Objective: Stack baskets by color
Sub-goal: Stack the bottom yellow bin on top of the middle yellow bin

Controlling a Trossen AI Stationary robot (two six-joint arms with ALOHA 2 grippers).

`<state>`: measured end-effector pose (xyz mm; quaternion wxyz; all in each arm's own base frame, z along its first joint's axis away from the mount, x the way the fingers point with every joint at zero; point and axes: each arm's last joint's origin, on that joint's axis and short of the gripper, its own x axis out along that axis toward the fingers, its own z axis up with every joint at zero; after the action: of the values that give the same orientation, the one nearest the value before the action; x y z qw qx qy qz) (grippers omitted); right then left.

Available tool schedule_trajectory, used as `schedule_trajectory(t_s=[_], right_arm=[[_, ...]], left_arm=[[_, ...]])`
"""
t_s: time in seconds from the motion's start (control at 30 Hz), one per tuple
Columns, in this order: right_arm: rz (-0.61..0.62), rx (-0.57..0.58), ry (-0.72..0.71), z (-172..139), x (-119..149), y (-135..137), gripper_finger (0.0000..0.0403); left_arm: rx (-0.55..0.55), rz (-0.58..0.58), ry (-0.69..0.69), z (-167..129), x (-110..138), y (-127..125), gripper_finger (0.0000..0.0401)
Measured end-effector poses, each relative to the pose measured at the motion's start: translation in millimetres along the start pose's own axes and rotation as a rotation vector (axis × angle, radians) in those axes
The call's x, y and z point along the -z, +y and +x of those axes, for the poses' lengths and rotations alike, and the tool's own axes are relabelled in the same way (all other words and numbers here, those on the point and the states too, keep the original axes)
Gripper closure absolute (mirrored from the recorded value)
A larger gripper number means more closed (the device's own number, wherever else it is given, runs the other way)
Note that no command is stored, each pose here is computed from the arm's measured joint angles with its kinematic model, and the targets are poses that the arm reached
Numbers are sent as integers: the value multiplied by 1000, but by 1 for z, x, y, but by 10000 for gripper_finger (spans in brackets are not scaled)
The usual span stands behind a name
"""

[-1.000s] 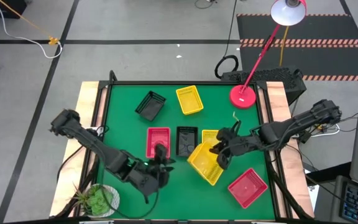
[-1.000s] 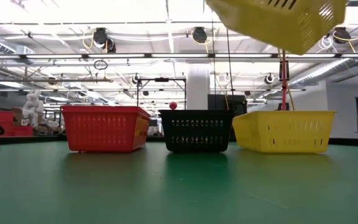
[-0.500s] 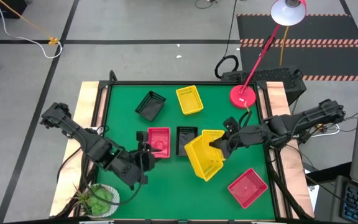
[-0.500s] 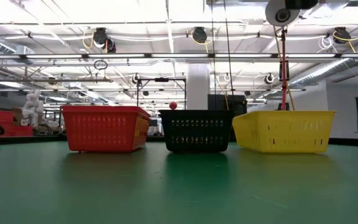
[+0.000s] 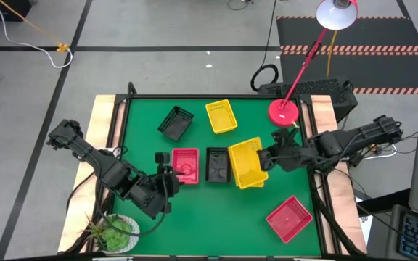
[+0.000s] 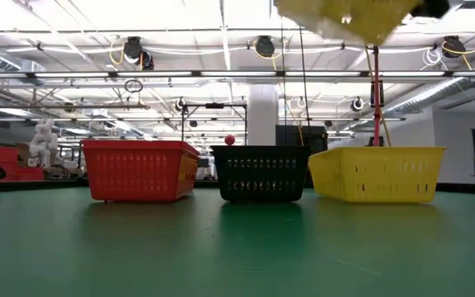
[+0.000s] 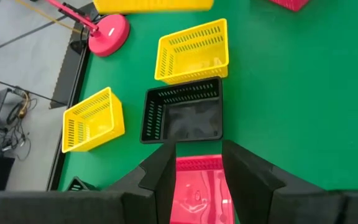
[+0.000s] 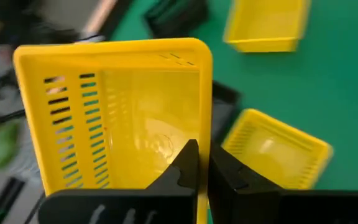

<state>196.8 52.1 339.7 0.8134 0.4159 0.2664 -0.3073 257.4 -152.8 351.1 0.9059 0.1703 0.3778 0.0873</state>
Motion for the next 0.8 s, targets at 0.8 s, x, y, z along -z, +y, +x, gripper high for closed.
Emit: schedule_trajectory(t_s=[0.8], right_arm=[[270,181,67,71,42,-57,398]], left_arm=[[-33,-7,35,14,5,6,270]])
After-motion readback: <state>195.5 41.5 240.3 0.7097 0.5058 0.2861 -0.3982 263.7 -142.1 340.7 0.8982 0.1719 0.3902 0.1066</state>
